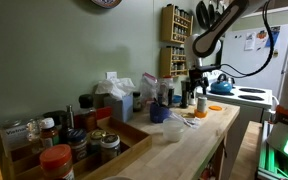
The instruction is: Pick up the white container from the clear lunch box and put it in the orange bowl
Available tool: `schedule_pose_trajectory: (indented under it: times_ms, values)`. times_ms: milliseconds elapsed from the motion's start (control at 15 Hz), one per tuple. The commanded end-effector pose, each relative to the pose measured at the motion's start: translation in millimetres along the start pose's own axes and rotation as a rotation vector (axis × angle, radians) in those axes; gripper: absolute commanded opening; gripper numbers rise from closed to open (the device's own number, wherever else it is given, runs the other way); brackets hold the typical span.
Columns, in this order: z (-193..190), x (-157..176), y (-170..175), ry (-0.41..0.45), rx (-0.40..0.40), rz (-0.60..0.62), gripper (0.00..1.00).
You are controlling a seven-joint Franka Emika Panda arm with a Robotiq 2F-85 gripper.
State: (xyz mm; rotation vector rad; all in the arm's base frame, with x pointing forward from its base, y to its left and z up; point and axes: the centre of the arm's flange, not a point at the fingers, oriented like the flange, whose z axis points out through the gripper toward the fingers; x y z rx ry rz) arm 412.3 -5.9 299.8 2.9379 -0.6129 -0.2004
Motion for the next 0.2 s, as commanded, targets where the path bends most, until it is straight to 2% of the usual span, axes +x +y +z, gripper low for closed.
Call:
schedule_pose_trajectory:
  times_ms: [0, 67, 133]
  values:
    - [-57, -25, 18, 0.110, 0.047, -0.099, 1.00]
    - [-23, -1, 3, 0.051, 0.018, -0.043, 1.00]
    - [-34, -2, 4, 0.076, 0.026, -0.049, 1.00]
